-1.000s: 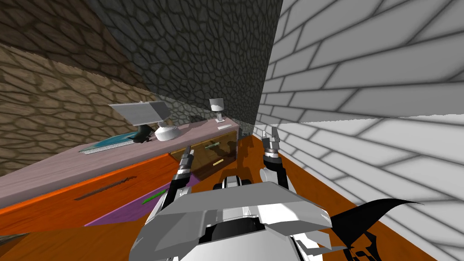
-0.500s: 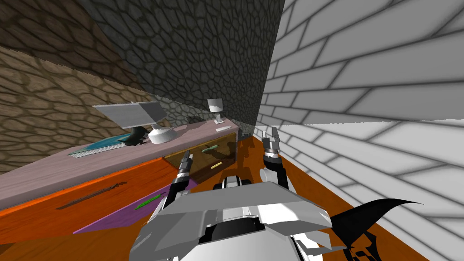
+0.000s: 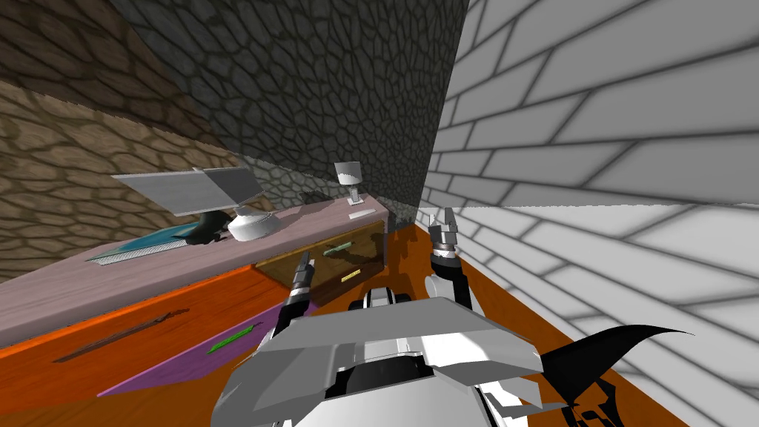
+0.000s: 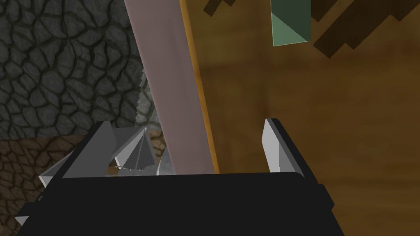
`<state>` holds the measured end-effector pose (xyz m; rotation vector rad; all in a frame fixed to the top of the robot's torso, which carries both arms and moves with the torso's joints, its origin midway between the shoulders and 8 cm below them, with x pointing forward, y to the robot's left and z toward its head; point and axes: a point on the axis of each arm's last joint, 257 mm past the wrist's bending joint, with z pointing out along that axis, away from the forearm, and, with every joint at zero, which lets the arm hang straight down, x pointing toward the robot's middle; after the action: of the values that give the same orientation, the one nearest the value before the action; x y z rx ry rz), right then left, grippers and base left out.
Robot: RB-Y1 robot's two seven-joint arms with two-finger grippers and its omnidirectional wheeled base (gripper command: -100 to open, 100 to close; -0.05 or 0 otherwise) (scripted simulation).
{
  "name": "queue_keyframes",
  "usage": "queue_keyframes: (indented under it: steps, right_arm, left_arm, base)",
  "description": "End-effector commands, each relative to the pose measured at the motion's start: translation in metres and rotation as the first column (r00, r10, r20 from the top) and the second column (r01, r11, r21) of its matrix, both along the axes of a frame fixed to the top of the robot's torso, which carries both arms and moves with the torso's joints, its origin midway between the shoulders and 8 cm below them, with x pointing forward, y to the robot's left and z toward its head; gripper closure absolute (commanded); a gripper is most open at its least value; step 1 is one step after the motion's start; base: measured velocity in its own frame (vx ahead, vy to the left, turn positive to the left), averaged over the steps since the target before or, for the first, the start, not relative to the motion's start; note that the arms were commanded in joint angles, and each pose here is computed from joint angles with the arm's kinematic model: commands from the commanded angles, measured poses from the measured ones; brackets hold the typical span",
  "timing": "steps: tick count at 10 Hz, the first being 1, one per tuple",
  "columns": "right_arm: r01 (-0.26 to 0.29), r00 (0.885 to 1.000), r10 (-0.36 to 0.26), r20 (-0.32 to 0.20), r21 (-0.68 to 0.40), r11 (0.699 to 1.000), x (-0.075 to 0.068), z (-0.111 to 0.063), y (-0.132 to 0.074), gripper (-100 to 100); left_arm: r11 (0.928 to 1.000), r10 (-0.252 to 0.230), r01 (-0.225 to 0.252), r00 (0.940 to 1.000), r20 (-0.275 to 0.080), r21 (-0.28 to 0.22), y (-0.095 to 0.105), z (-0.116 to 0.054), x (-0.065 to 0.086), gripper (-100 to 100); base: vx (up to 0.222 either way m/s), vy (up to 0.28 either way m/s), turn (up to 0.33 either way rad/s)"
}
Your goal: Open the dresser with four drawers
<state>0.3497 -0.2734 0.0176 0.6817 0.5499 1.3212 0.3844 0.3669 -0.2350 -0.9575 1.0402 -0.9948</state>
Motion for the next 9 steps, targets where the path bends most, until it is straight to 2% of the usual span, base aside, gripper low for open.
queue_keyframes:
  steps: [1, 2, 3, 4, 6, 9]
  right_arm:
    - [0.000, 1.000, 0.000, 0.000, 0.000, 1.000, 0.000, 0.000, 0.000, 0]
    - [0.000, 1.000, 0.000, 0.000, 0.000, 1.000, 0.000, 0.000, 0.000, 0]
    - [0.000, 1.000, 0.000, 0.000, 0.000, 1.000, 0.000, 0.000, 0.000, 0]
    - [0.000, 1.000, 0.000, 0.000, 0.000, 1.000, 0.000, 0.000, 0.000, 0]
    - [0.000, 1.000, 0.000, 0.000, 0.000, 1.000, 0.000, 0.000, 0.000, 0]
    - [0.000, 1.000, 0.000, 0.000, 0.000, 1.000, 0.000, 0.000, 0.000, 0]
  left_arm:
    - [0.9988, 0.033, -0.034, 0.9991, -0.027, -0.036, 0.009, -0.022, -0.007, -100]
    - [0.9958, 0.057, -0.060, 0.9973, -0.047, -0.069, 0.012, -0.038, -0.012, -100]
    - [0.9935, 0.069, -0.074, 0.9960, -0.056, -0.087, 0.012, -0.046, -0.014, -100]
    - [0.9868, 0.093, -0.102, 0.9930, -0.073, -0.126, 0.011, -0.060, -0.019, -100]
    - [0.9765, 0.115, -0.129, 0.9894, -0.088, -0.172, 0.005, -0.074, -0.023, -100]
    - [0.9575, 0.142, -0.163, 0.9845, -0.103, -0.238, -0.007, -0.089, -0.027, -100]
  base:
    - [0.083, -0.064, 0.029]
    - [0.106, -0.090, 0.039]
    - [0.105, -0.080, 0.033]
    - [0.110, -0.082, 0.035]
    - [0.080, -0.050, 0.021]
    - [0.030, -0.026, 0.010]
